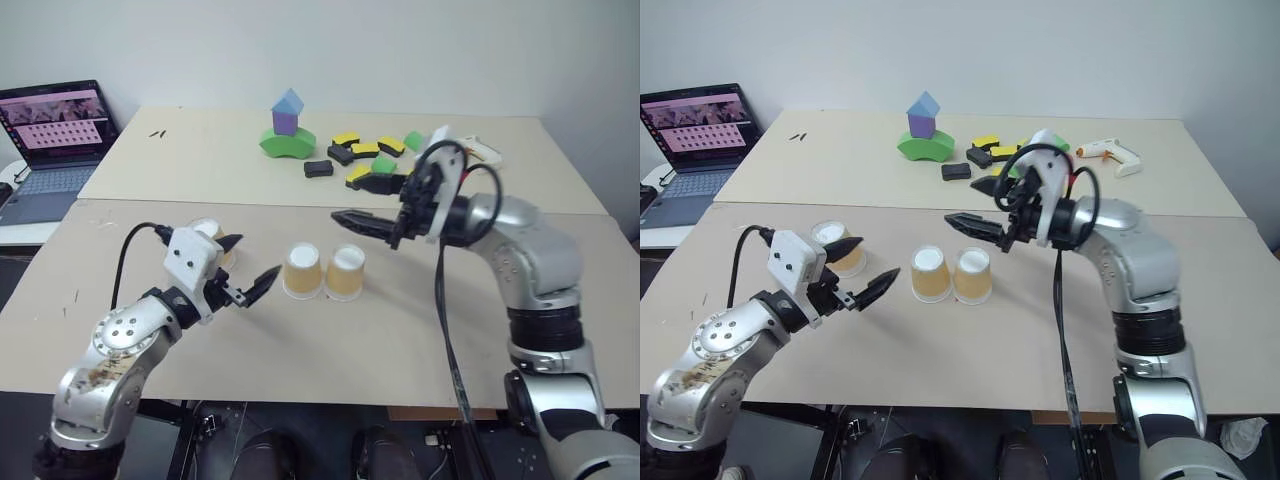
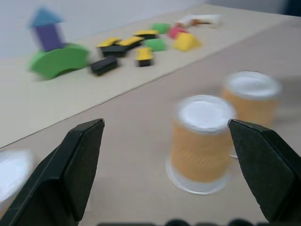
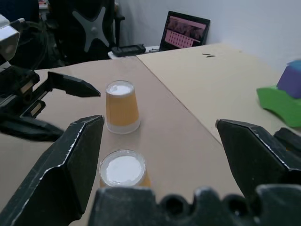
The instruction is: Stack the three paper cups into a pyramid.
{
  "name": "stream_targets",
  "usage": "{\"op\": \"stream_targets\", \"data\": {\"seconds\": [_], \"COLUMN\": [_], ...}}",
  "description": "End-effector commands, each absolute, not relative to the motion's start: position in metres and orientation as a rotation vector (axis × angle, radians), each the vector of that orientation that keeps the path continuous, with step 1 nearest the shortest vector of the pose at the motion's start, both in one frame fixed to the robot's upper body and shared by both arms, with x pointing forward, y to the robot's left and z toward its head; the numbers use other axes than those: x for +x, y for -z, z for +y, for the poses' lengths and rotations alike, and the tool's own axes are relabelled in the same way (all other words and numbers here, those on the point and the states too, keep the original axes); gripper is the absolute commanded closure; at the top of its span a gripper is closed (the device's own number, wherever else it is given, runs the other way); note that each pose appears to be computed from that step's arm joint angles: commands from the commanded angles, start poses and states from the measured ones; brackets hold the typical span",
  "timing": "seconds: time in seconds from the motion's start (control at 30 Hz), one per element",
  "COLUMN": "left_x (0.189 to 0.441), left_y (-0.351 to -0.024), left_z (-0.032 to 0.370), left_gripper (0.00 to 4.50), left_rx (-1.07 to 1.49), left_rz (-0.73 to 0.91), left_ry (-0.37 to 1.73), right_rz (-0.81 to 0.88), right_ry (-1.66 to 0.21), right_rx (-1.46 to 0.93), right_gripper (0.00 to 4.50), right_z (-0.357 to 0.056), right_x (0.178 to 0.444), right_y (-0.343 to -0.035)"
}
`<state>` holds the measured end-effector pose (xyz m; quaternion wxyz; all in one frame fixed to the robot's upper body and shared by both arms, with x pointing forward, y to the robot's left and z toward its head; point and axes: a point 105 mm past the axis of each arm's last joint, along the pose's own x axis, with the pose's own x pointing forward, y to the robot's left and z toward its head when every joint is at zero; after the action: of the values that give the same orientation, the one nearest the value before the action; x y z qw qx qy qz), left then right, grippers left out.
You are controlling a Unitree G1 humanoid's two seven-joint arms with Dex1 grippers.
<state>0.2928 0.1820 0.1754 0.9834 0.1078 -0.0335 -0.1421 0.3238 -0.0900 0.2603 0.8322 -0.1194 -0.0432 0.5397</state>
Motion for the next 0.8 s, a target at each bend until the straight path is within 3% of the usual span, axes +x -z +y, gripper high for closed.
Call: {"op": "stream_targets", "data": {"seconds": [0.03, 0.3, 0.53, 0.8], "left_x": [0.284, 0.297, 0.331, 0.36], "left_y": [-0.178, -0.153, -0.155, -0.169], "left_z": [0.2, 0.214, 0.237, 0.233], "left_gripper": [0.0, 0.0, 0.0, 0.0], "left_rx": [0.248, 0.221, 0.237, 0.271], "left_rz": [-0.118, -0.062, -0.065, -0.104], "left_ry": [0.049, -0.019, 0.005, 0.1], "right_rz": [-0.096, 0.027, 0.052, 0.065], "right_ry": [-1.172, -1.078, -0.96, -0.967], "right_rx": [-0.305, -0.376, -0.376, -0.348], "right_gripper": [0.07, 0.07, 0.07, 0.07], "right_z": [-0.105, -0.144, -0.16, -0.16], "right_x": [0.306, 0.304, 0.314, 0.306], "right_y": [-0.266, -0.245, -0.234, -0.229]}}
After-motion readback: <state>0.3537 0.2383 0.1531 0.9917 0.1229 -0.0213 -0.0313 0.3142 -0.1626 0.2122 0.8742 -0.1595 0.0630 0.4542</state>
